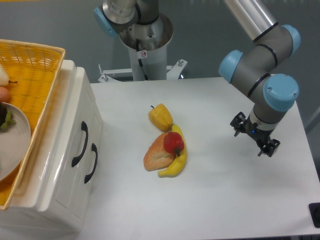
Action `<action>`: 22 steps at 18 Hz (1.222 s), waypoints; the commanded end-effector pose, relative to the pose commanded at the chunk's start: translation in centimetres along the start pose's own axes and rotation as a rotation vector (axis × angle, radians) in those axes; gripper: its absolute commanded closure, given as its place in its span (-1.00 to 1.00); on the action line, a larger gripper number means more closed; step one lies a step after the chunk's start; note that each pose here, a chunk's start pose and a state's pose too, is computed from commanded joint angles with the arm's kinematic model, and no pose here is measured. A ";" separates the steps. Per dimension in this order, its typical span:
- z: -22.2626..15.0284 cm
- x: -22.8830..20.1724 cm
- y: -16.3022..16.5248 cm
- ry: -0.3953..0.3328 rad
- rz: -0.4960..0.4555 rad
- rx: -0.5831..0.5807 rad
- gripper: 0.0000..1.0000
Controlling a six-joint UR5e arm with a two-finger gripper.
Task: Slide open the top white drawer
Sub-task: 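Move the gripper from its start pose toward the white cabinet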
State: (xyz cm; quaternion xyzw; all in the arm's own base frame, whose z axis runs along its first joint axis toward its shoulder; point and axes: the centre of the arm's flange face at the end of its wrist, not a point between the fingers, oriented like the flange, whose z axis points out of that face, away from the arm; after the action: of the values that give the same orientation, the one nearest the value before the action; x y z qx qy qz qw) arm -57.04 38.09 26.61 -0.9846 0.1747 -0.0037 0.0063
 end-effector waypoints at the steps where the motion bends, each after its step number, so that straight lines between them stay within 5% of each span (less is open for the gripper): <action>1: 0.0 0.0 -0.1 0.000 0.002 -0.003 -1.00; 16: 1.4 1.9 4.1 0.037 -0.068 0.008 -1.00; 19: 1.6 3.0 4.5 0.053 -0.095 0.107 -1.00; 22: 2.0 4.5 3.4 0.086 -0.258 0.119 -1.00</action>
State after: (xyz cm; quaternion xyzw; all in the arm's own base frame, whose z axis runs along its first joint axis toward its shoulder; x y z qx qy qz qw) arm -53.96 33.42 24.57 -0.9957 0.0465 -0.0569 0.0565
